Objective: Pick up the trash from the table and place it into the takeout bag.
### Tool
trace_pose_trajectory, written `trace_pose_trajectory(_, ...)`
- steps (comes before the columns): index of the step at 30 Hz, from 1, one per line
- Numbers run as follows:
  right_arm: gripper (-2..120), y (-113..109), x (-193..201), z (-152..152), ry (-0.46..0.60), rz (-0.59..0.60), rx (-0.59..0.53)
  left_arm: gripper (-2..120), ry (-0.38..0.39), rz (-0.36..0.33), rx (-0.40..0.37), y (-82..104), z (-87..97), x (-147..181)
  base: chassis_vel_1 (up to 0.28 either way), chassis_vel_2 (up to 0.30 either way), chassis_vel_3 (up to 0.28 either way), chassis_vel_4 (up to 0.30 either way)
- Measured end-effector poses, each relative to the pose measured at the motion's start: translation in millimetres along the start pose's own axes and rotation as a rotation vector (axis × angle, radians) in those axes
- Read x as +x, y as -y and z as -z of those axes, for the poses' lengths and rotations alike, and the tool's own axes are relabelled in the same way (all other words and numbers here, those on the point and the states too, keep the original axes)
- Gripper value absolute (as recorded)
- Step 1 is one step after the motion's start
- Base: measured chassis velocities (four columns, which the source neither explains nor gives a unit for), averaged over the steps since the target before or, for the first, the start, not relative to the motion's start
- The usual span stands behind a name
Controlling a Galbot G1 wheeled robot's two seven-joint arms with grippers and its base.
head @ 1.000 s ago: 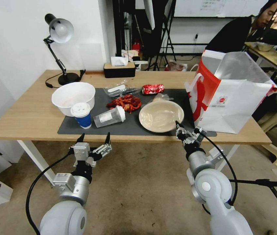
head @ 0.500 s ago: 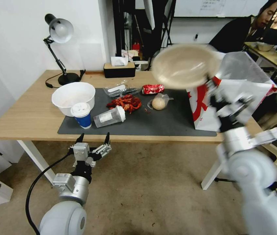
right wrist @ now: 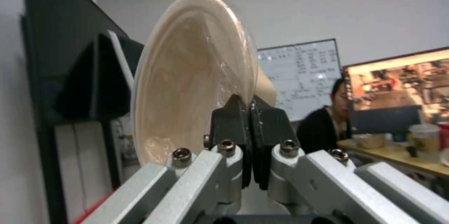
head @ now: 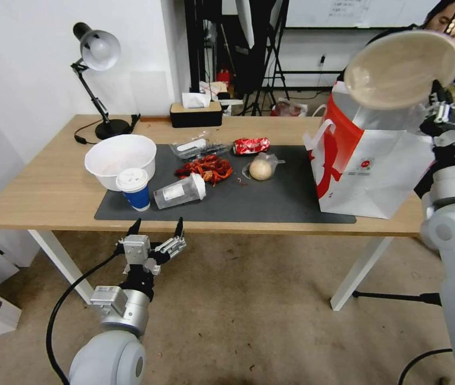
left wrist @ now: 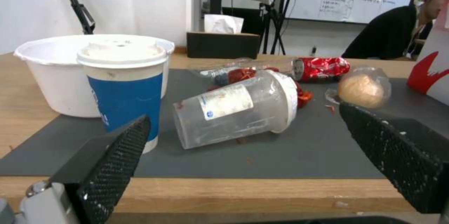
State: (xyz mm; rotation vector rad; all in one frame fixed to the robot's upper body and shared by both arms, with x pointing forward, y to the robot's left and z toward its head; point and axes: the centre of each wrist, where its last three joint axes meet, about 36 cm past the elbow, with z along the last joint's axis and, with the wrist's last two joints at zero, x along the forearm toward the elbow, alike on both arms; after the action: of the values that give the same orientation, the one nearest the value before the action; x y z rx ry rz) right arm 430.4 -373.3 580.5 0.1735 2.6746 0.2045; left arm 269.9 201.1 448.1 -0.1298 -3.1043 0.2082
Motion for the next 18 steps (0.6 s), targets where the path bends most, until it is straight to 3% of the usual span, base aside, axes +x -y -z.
trace_pose_trajectory(2,8,2.2,1.3,-3.4,-0.053,-0.038,0.048,100,0.002,0.000,0.000,-0.1,0.2,-0.3,0.000,0.000,0.000,0.000)
trace_pose_trajectory(12,41,4.9,1.3,-2.2,-0.078,-0.068,0.062,100,0.003,-0.001,-0.002,-0.5,0.4,-0.5,0.000,0.000,0.000,0.000)
trace_pose_trajectory(14,46,4.2,1.6,-0.1,-0.071,-0.062,0.043,100,0.003,-0.001,-0.002,-0.7,0.4,-0.5,0.000,0.000,0.000,0.000)
trace_pose_trajectory(18,66,-16.0,15.2,26.2,-0.024,0.074,-0.167,100,0.009,-0.002,-0.004,-1.5,0.7,-0.6,0.000,0.000,0.000,0.000)
